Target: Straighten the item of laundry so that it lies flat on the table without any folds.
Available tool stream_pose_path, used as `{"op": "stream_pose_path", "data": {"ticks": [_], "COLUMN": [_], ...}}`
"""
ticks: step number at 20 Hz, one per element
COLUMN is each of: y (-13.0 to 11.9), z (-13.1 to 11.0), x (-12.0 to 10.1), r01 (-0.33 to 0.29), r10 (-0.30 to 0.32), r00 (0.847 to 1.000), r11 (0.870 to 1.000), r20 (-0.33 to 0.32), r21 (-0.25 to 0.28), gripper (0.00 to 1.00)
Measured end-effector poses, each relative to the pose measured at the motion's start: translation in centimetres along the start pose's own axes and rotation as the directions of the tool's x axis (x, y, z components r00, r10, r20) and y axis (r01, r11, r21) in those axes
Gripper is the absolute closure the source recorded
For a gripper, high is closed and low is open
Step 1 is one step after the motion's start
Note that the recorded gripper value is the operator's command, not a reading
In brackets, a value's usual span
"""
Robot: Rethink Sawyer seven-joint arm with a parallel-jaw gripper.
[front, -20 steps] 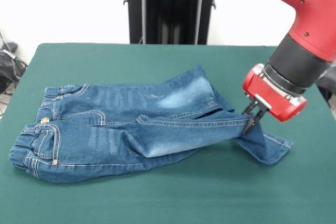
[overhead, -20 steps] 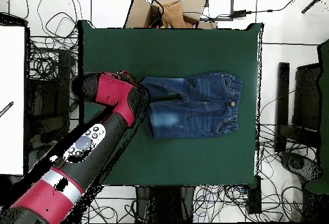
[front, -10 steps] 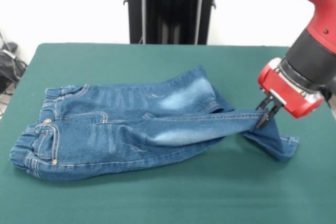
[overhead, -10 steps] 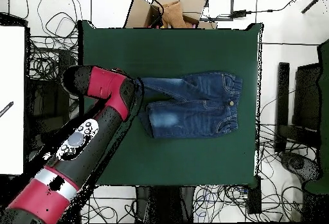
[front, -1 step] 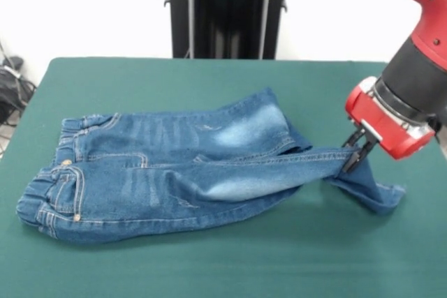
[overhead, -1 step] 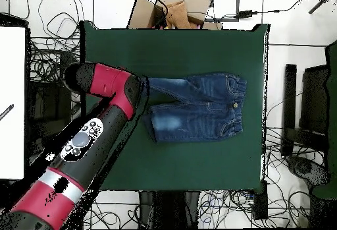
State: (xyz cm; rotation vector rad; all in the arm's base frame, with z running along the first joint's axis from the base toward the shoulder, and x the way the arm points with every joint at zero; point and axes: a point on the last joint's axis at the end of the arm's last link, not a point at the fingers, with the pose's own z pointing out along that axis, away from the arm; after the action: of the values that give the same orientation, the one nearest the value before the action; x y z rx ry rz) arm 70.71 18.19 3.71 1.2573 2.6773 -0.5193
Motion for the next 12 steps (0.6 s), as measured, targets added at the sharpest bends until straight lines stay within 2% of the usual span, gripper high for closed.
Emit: {"op": "stream_pose_path", "data": {"ticks": [12], "y": [-0.5], "z": [-1.8], "x": [-3.0], "r01": [-0.042], "r10": [0.042], "r00": [0.999], "r11": [0.999], "r20": [0.001], "r21": [-0.029], "gripper": [1.00]}}
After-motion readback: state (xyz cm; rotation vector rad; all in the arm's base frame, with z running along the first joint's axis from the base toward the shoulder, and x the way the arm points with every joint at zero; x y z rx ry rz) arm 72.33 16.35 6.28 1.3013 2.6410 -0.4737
